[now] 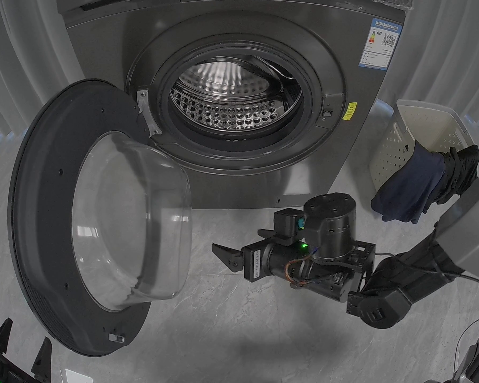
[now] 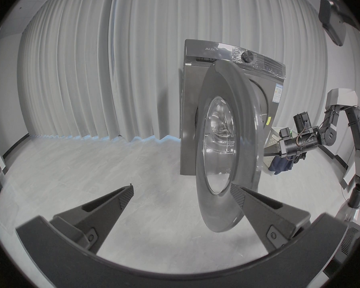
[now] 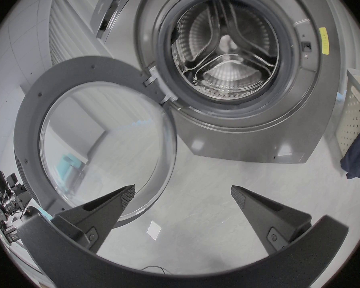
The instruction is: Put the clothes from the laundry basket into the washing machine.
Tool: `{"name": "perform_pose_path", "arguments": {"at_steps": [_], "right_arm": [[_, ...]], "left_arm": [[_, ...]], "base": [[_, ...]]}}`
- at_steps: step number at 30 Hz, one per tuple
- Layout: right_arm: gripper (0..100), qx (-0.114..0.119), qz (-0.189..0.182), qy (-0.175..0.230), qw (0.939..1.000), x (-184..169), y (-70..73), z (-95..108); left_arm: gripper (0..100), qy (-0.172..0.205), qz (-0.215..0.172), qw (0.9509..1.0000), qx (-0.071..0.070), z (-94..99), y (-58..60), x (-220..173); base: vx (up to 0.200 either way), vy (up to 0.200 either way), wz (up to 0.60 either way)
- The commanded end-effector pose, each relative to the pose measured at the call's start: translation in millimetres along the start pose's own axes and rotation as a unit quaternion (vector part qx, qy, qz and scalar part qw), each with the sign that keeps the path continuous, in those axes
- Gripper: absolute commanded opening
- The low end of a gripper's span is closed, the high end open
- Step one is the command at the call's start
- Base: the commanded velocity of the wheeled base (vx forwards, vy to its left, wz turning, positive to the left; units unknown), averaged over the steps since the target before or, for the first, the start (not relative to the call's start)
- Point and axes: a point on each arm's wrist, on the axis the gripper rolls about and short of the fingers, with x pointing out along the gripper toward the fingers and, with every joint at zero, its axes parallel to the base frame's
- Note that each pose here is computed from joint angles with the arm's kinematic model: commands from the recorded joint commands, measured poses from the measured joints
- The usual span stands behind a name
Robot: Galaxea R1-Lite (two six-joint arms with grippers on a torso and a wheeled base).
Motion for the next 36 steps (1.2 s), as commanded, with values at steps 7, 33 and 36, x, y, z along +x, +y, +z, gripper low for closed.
{"name": "perform_pose_path", "arguments": {"at_steps": [7, 33, 36], "right_arm": [[100, -0.009, 0.043, 0.009, 0.999, 47.1, 35.5, -27.2], [100, 0.022, 0.045, -0.046, 0.9977, 93.7, 58.9, -0.8], [100, 0.024, 0.039, -0.05, 0.9977, 93.1, 54.1, 4.0]], "left_arm": [[100, 0.004, 0.001, 1.0, 0.0, -4.6, 0.2, 0.5], [100, 0.003, 0.001, 1.0, 0.0, -4.7, 0.2, 0.4], [100, 0.003, 0.001, 1.0, 0.0, -4.7, 0.2, 0.4]], "base": [[0.0, 0.0, 0.0], [0.0, 0.0, 0.0], [0.0, 0.0, 0.0]]}}
